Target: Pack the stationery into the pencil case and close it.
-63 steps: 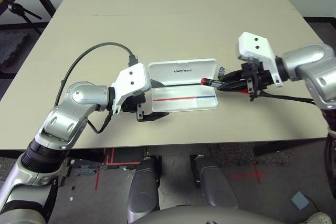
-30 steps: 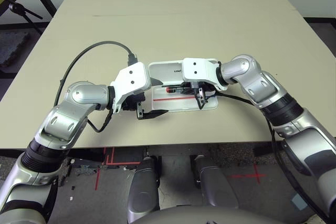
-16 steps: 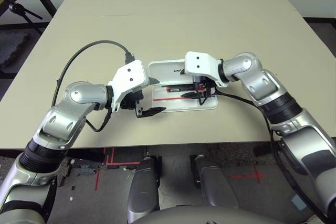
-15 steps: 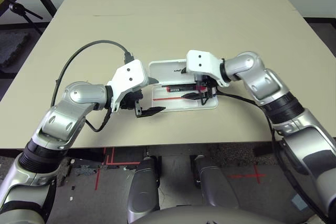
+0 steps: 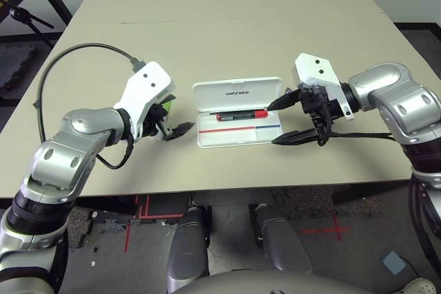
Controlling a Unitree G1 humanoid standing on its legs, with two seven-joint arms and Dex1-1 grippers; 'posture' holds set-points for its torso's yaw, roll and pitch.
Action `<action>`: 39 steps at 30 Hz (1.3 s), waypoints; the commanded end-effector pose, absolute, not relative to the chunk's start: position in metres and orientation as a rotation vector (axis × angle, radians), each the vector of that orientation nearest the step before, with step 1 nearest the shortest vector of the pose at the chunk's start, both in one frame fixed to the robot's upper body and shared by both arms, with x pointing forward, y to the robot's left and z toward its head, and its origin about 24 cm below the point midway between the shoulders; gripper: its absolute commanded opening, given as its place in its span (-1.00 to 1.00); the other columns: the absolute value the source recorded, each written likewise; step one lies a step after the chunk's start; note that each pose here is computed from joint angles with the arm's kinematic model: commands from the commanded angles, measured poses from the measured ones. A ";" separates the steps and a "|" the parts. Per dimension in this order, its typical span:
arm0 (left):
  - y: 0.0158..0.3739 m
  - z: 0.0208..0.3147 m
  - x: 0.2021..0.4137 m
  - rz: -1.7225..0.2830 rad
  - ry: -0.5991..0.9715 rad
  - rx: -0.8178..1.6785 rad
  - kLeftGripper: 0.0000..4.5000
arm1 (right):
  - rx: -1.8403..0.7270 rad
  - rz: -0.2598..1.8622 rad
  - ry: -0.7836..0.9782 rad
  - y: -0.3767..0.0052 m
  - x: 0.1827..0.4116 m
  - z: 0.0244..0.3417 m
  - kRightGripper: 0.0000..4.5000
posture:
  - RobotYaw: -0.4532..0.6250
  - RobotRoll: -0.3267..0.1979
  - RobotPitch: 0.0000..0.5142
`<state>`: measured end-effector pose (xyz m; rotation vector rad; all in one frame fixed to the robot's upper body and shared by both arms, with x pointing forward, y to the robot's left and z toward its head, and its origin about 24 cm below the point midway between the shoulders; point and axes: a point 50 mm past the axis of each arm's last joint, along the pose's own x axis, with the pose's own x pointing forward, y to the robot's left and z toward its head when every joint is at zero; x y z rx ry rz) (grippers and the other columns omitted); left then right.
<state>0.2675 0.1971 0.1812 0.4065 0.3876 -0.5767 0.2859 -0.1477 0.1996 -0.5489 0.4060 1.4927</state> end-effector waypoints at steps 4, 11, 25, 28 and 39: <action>0.214 0.172 0.280 -0.309 0.487 0.267 1.00 | -0.549 1.486 0.398 -0.149 0.281 0.202 0.98 | -0.24 0.25 -0.34; 0.209 0.160 0.283 -0.188 0.584 0.147 1.00 | -0.558 1.475 0.401 -0.148 0.282 0.200 0.98 | -0.25 0.25 -0.33; 0.214 0.116 0.282 -0.081 0.711 0.157 1.00 | -0.558 1.465 0.398 -0.145 0.282 0.199 0.98 | -0.27 0.25 -0.31; 0.213 0.114 0.283 -0.092 0.711 0.146 0.74 | -0.563 1.459 0.399 -0.146 0.283 0.198 1.00 | -0.27 0.25 -0.31; 0.223 0.119 0.280 -0.144 0.697 0.213 -0.51 | -0.570 1.457 0.400 -0.144 0.284 0.196 1.00 | -0.26 0.25 -0.28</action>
